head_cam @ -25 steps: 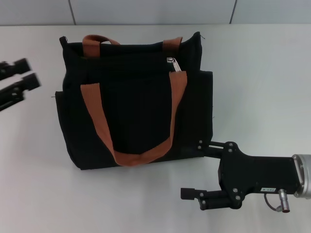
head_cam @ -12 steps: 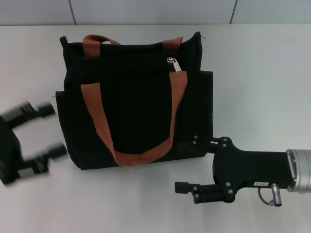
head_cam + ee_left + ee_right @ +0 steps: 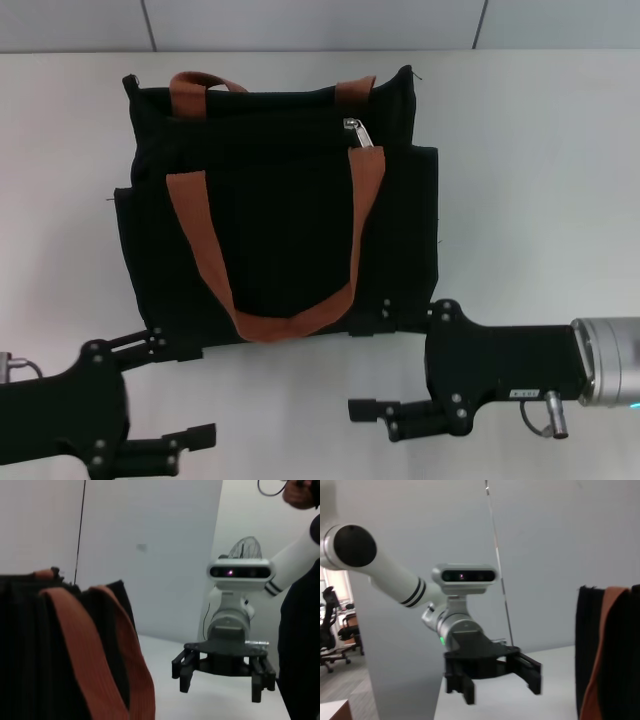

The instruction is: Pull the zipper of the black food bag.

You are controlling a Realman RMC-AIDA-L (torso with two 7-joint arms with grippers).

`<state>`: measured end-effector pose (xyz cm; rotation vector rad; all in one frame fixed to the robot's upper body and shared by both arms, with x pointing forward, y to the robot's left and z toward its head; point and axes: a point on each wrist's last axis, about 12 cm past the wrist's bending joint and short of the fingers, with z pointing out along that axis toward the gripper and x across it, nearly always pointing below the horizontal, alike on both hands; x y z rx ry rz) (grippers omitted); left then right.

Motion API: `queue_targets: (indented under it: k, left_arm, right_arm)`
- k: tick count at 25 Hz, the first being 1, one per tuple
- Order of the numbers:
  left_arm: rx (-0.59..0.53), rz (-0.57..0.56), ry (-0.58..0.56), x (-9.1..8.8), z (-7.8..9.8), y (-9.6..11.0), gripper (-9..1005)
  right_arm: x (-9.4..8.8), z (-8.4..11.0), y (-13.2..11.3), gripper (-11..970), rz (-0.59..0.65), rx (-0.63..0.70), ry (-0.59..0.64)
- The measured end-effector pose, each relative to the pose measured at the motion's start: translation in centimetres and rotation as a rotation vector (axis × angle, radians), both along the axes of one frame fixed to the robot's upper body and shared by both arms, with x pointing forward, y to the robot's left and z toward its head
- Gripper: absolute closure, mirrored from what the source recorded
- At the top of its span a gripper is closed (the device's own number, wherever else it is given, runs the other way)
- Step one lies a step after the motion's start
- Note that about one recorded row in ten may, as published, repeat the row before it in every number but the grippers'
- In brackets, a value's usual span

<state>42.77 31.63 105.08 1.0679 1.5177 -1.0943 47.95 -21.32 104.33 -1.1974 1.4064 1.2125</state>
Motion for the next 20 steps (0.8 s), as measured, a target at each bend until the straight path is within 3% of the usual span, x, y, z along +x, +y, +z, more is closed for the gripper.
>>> queue_targets:
  k: [20]
  left_arm:
    - [0.027, -0.018, 0.01, 0.61, -0.17, -0.48, 167]
  right_arm:
    - [-0.4, -0.6, 0.12, 165, 0.005, -0.026, 0.012]
